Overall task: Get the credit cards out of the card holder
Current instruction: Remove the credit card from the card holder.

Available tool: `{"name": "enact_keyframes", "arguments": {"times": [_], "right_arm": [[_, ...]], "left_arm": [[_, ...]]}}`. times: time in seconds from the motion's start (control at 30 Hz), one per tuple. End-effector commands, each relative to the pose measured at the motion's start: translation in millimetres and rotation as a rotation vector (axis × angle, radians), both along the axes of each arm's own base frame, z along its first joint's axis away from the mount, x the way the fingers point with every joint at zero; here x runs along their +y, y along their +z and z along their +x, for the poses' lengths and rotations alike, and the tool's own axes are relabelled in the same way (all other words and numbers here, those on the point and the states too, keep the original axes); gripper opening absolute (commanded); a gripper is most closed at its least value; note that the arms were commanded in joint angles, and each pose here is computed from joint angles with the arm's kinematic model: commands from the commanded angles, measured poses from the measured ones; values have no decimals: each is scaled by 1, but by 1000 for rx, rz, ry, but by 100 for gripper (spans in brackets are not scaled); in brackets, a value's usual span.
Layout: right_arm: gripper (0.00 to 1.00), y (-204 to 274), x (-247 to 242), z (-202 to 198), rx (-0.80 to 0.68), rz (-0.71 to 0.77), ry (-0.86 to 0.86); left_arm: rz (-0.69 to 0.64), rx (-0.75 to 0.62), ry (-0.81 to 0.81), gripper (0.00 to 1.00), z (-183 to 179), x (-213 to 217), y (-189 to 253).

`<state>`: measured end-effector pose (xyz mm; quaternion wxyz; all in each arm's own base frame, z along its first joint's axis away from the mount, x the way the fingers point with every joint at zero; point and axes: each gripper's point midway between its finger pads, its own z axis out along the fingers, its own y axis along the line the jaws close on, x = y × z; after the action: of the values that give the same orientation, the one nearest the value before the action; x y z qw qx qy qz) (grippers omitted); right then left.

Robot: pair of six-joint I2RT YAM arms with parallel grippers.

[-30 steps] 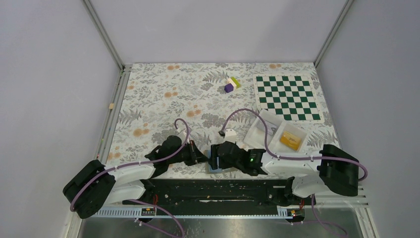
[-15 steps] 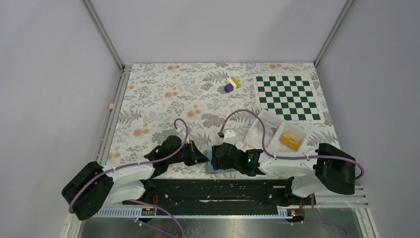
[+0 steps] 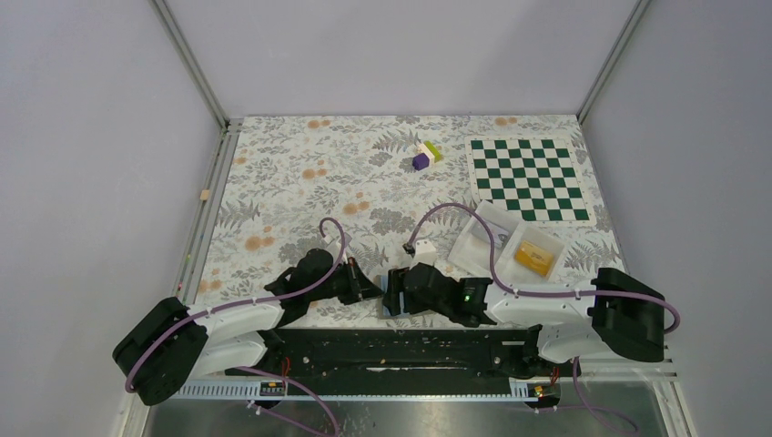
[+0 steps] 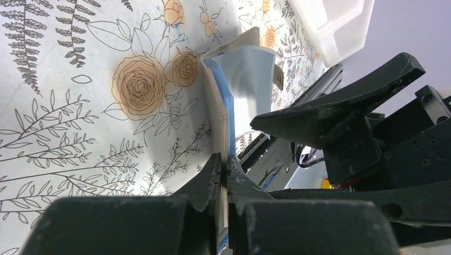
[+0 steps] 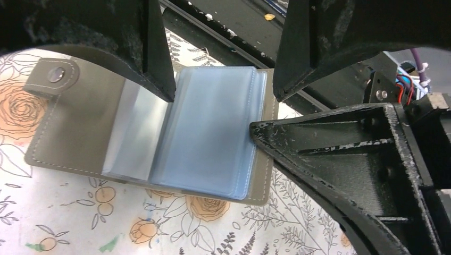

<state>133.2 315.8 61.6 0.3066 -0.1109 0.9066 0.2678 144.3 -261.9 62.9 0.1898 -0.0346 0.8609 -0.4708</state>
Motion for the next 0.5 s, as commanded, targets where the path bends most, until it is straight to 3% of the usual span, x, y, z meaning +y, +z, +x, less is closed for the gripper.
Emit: {"name": "enact_keyframes", "arguments": {"times": [0.0,0.47], "right_arm": [[73,6,10,-2,-1,30,6],[59,-14,-4,3,5,-83,-37]], "left_arm": [[-59,-56,12,0,11,-9,23],[-61,-59,9,0,10,-9,24]]}}
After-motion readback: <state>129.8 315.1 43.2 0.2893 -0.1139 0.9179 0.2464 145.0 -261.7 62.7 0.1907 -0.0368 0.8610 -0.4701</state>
